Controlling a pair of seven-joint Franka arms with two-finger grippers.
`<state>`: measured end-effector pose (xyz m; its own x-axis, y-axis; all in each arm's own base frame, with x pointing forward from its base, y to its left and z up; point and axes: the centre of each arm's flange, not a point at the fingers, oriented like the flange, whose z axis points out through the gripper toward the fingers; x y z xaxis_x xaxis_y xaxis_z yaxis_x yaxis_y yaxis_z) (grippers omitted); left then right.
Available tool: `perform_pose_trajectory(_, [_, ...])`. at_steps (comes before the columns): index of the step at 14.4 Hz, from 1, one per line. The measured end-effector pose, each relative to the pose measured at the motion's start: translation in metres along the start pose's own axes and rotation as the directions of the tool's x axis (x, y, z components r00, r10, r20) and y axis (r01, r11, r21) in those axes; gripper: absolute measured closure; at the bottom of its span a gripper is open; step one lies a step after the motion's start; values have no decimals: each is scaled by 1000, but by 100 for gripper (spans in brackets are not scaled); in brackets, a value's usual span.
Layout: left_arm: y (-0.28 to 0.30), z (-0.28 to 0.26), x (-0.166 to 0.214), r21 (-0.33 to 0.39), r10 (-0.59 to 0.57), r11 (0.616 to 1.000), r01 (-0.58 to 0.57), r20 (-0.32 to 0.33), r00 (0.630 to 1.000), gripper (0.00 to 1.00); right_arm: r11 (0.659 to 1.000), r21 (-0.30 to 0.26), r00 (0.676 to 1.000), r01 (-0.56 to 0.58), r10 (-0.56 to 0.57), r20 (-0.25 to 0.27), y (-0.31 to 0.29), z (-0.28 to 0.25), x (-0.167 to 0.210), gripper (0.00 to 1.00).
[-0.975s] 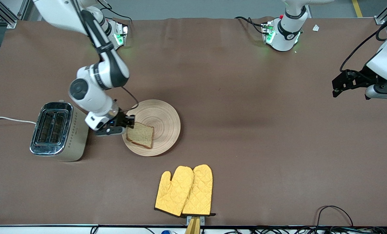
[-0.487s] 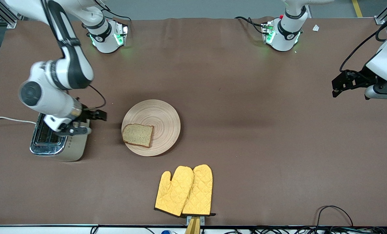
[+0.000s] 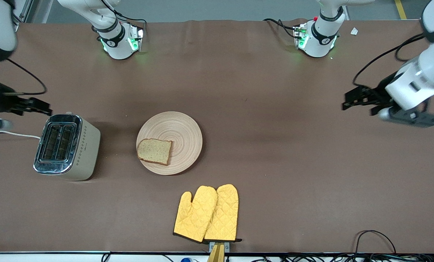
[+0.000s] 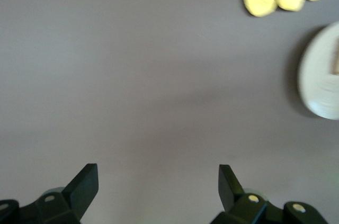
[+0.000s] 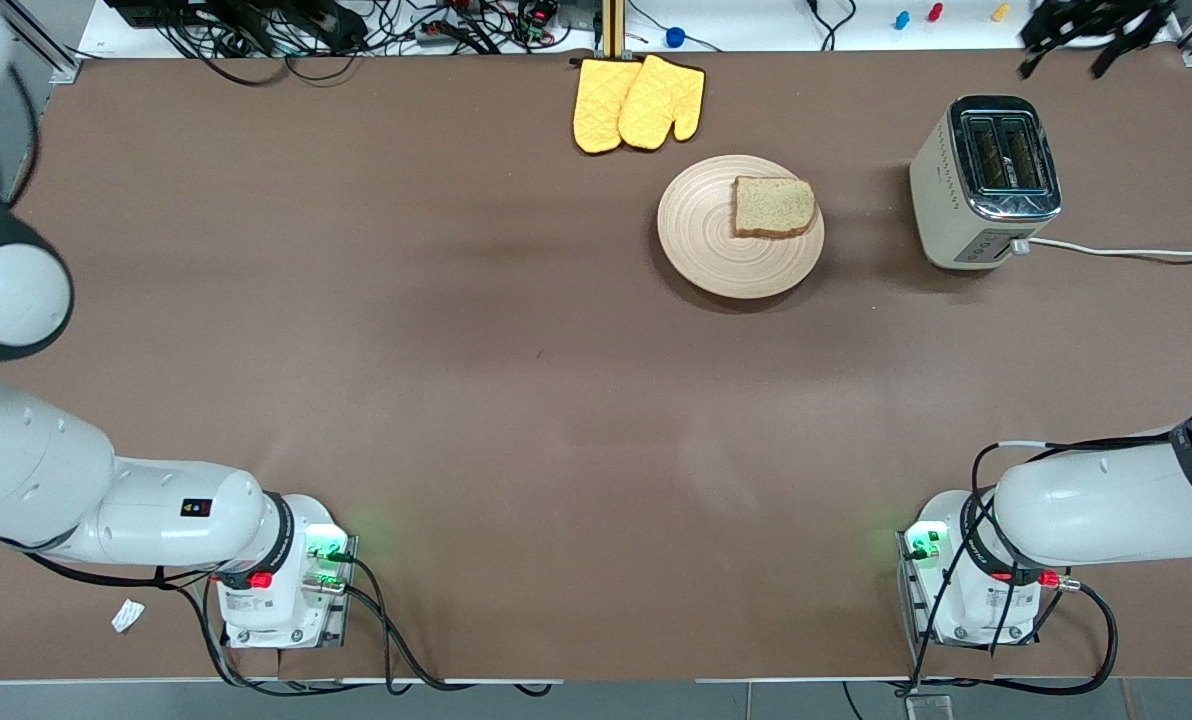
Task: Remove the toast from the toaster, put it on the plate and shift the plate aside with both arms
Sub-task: 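Move the left gripper to the rim of the wooden plate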
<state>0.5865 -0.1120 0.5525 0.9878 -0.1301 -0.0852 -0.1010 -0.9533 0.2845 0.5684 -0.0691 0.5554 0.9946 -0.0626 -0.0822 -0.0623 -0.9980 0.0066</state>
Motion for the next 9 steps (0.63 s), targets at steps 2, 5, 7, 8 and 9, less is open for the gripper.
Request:
perform_pose_trajectory(2, [7, 64, 27, -137, -18, 990, 30, 86, 996, 0, 999, 3, 999, -37, 37, -6, 22, -21, -5, 0])
perform_pose_trajectory(5, [41, 170, 66, -304, -42, 949, 85, 146, 988, 0, 999, 3, 999, -35, 35, -7, 20, -63, -16, 0])
perform_pose_trajectory(7, [76, 241, 79, -376, -68, 918, 125, 162, 984, 0, 1000, 1, 1000, -15, 15, -23, 9, -77, -18, 0])
perform_pose_trajectory(8, [99, 280, 83, -408, -79, 902, 141, 165, 983, 0, 1000, 1, 1000, -4, 4, -26, 3, -78, -18, 0])
perform_pose_trajectory(9, [121, 311, 85, -427, -80, 893, 144, 163, 983, 0, 1000, 0, 1000, 3, -3, -25, -1, -78, -17, 0])
